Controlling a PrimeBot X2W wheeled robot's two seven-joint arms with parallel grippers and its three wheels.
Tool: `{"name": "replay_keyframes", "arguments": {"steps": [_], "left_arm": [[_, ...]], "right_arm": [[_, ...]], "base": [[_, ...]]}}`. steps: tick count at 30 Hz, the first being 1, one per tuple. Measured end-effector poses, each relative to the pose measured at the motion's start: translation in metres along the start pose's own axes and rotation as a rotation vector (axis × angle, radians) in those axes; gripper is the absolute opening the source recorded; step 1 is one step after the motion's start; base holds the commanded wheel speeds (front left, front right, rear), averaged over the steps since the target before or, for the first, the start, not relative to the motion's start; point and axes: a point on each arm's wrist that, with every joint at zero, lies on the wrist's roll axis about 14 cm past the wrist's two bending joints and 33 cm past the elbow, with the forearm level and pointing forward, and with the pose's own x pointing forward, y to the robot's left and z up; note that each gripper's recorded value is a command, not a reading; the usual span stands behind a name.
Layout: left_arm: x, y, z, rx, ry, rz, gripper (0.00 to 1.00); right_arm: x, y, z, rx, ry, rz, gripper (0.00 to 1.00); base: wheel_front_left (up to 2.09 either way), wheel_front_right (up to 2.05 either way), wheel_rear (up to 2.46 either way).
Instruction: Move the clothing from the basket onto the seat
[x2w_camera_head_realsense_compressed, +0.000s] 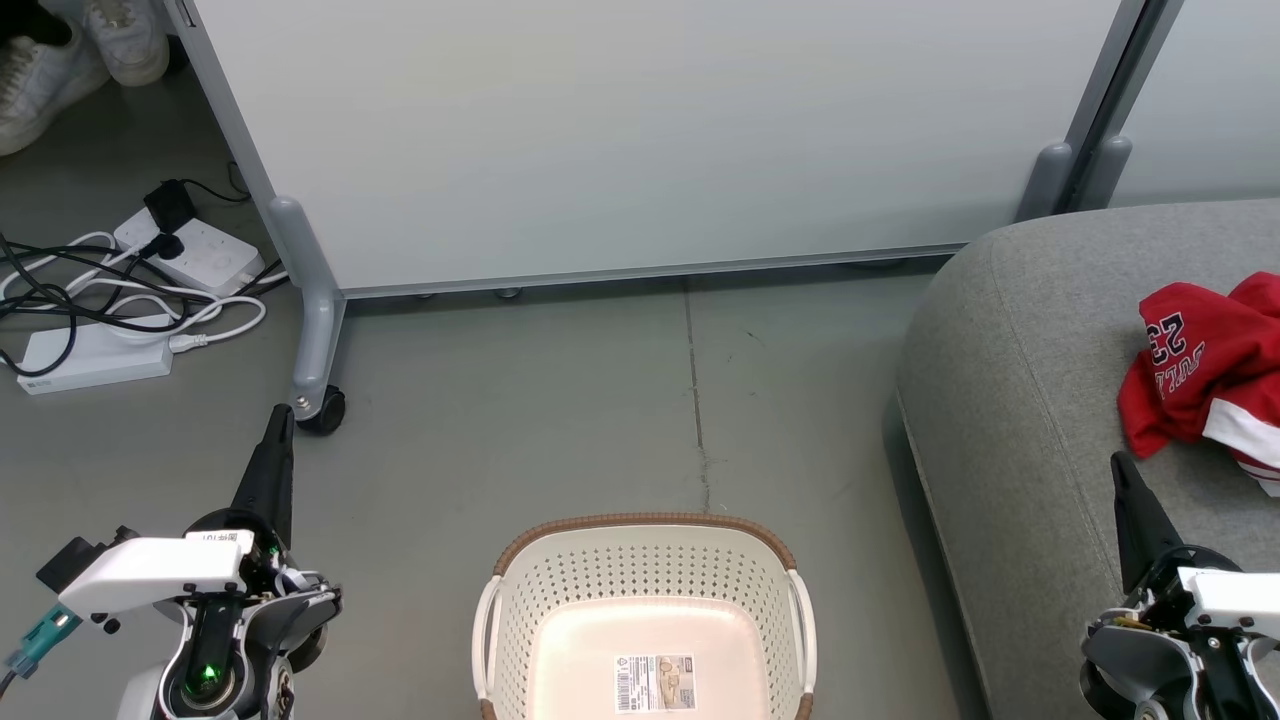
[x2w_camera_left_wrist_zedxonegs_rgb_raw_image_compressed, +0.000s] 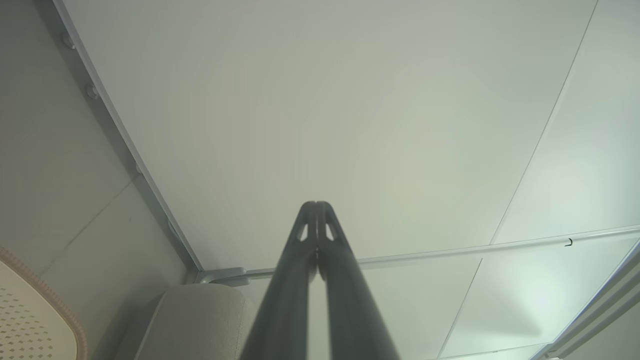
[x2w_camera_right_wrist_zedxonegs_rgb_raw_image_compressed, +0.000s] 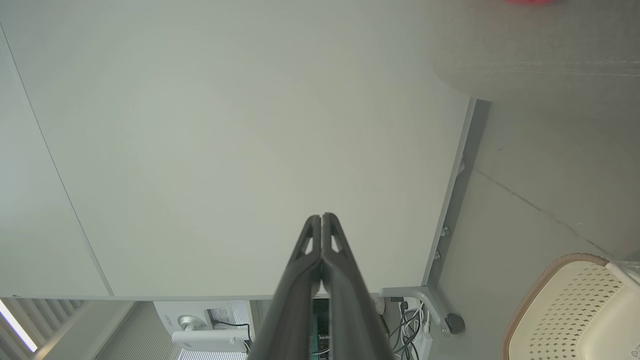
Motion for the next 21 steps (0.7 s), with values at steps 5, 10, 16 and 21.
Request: {"name": "replay_keyframes", "arguments": {"steps": [5,10,16,21], "left_arm": [[0.0000,0.0000,0.0000,0.000,0.000,0.000,0.00],[0.0000,0.0000,0.0000,0.000,0.000,0.000,0.00],[0.0000,0.0000,0.0000,0.000,0.000,0.000,0.00],[0.0000,0.0000,-0.0002,0.000,0.001,0.000,0.00]], "right_arm": [[0.0000,0.0000,0.0001,0.000,0.000,0.000,0.00],[0.0000,0.0000,0.0000,0.000,0.000,0.000,0.00],[0.0000,0.0000,0.0000,0.000,0.000,0.000,0.00],[0.0000,0.0000,0.0000,0.000,0.000,0.000,0.00]], "base": [[0.00,0.00,0.00],[0.00,0.00,0.00],[0.00,0.00,0.00],[0.00,0.00,0.00]]}}
